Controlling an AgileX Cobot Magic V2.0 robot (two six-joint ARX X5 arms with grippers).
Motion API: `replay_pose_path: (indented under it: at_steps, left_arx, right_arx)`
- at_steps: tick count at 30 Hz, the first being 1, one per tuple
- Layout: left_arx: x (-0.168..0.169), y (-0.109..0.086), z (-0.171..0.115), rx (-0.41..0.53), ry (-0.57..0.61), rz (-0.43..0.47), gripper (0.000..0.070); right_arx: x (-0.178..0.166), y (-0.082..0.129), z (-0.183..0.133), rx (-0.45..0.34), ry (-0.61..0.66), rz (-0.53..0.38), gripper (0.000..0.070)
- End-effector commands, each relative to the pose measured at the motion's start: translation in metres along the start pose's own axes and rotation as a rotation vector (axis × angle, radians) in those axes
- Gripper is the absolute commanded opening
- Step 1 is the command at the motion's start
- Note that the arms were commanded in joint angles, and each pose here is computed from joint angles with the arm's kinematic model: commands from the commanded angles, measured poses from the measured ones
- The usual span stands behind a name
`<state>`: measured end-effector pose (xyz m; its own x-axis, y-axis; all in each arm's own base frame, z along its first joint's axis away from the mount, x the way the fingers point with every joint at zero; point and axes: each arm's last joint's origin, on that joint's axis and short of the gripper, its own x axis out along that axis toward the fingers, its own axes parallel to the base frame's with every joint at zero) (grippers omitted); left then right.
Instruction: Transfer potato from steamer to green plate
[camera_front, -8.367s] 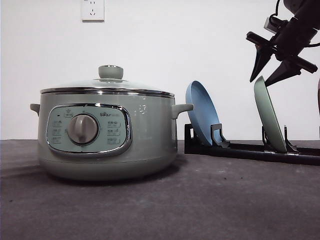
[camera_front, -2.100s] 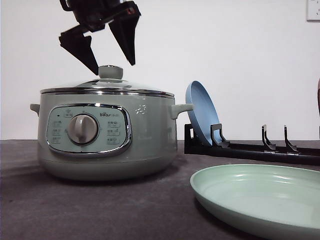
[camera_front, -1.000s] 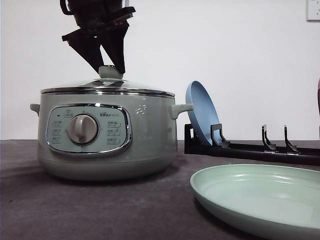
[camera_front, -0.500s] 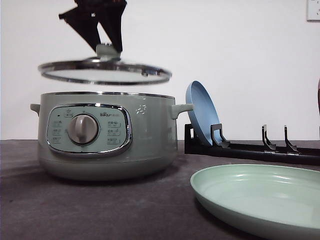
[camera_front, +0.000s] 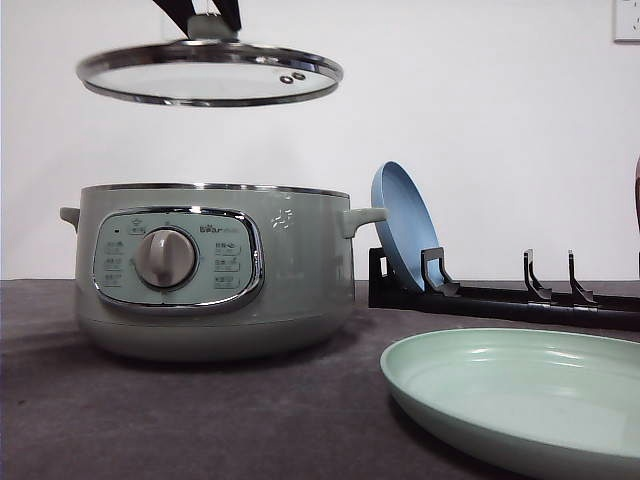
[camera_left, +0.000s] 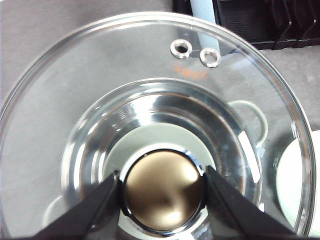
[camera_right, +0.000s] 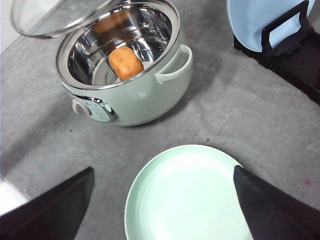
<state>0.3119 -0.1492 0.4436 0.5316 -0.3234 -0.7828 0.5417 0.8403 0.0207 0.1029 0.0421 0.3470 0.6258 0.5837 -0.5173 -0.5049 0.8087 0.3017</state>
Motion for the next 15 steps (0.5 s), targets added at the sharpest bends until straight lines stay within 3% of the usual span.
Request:
replay_pose_path:
  at_steps: [1,15]
  left_arx:
    - [-0.032,-0.002,0.004,0.004,-0.122,0.028,0.0000]
    - [-0.045,0.021,-0.004,-0.053,-0.119,0.083,0.0000]
  right_arx:
    - [-0.002,0.002,0.004,-0.010,-0.012,0.006,0.0561]
    - [-0.002,0.002,0.004,-0.010,-0.012,0.006,0.0561]
